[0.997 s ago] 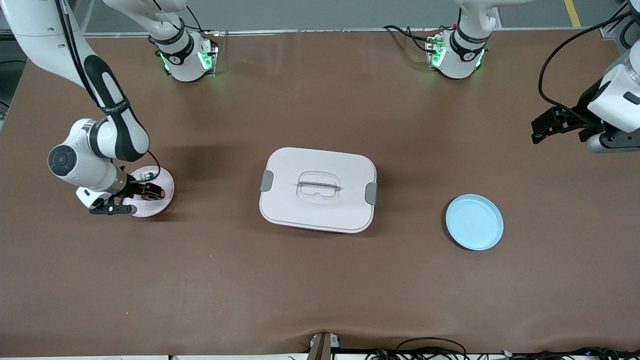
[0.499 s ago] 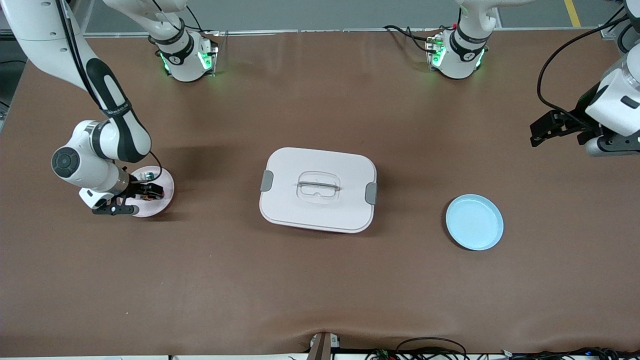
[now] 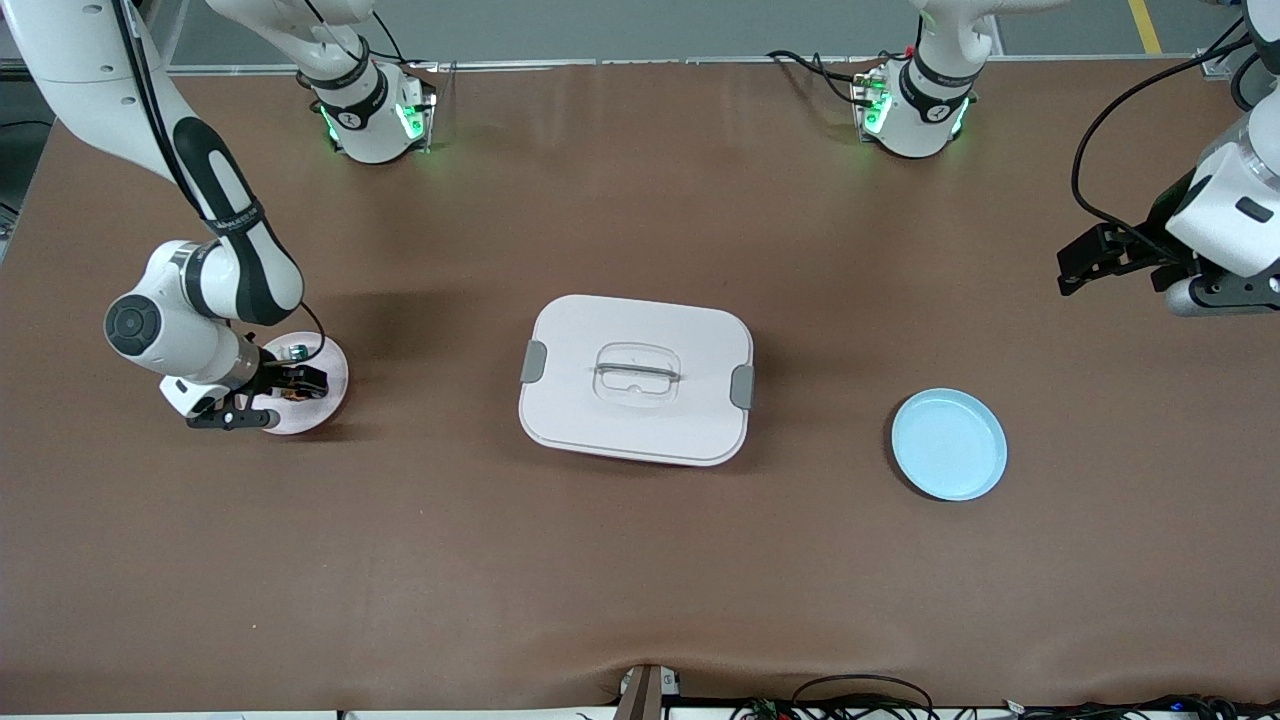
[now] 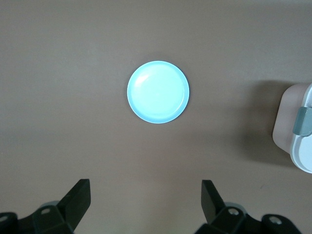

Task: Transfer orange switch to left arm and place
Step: 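Close the right gripper on the orange-and-black switch, then lift the switch with the right gripper while the left gripper approaches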

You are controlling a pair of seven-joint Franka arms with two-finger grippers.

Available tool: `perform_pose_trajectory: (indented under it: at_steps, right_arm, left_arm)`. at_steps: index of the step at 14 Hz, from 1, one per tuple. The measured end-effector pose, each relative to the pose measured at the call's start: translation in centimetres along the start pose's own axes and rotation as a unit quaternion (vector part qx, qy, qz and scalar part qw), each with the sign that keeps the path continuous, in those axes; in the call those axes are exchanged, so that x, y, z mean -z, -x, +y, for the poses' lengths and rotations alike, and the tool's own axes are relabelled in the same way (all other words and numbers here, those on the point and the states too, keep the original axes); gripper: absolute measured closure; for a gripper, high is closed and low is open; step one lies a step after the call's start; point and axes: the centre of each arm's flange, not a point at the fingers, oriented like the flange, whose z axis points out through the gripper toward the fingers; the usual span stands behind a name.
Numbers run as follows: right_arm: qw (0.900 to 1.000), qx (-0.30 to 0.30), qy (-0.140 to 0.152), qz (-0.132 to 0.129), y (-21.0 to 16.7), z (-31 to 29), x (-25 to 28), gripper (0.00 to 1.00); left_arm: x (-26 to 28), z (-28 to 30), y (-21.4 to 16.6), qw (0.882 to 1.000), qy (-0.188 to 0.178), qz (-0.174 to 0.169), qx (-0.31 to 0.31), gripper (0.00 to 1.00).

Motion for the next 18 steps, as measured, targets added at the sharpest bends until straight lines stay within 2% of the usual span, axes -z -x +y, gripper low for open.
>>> perform_pose_trajectory:
  at_steps: [6,9,12,14,16,18]
  right_arm:
    - [1.0,0.006,-0.001,-0.005,0.1,-0.4,-0.6,0.0]
    - [1.0,0.022,-0.003,-0.01,0.2,-0.4,-0.7,0.28]
    - [1.0,0.017,-0.011,-0.018,0.2,-0.5,-0.7,0.27]
    - [0.997,-0.018,-0.055,-0.05,-0.1,-0.8,0.3,0.27]
    - [0.99,-0.046,-0.108,-0.081,-1.1,-1.5,3.1,0.27]
    - [0.983,-0.075,-0.134,-0.105,-1.7,-2.2,6.8,0.27]
  left_arm:
    - [0.0,0.0,0.0,1.0,0.0,0.0,0.0,0.0]
    - [-0.1,0.0,0.0,1.0,0.0,-0.001,0.0,0.0]
    - [0.0,0.1,0.0,1.0,0.0,0.001,-0.001,0.0]
    - [0.0,0.1,0.0,1.0,0.0,0.002,-0.001,0.0]
    - [0.0,0.1,0.0,1.0,0.0,0.002,-0.001,0.0]
    - [0.0,0.1,0.0,1.0,0.0,0.002,-0.001,0.0]
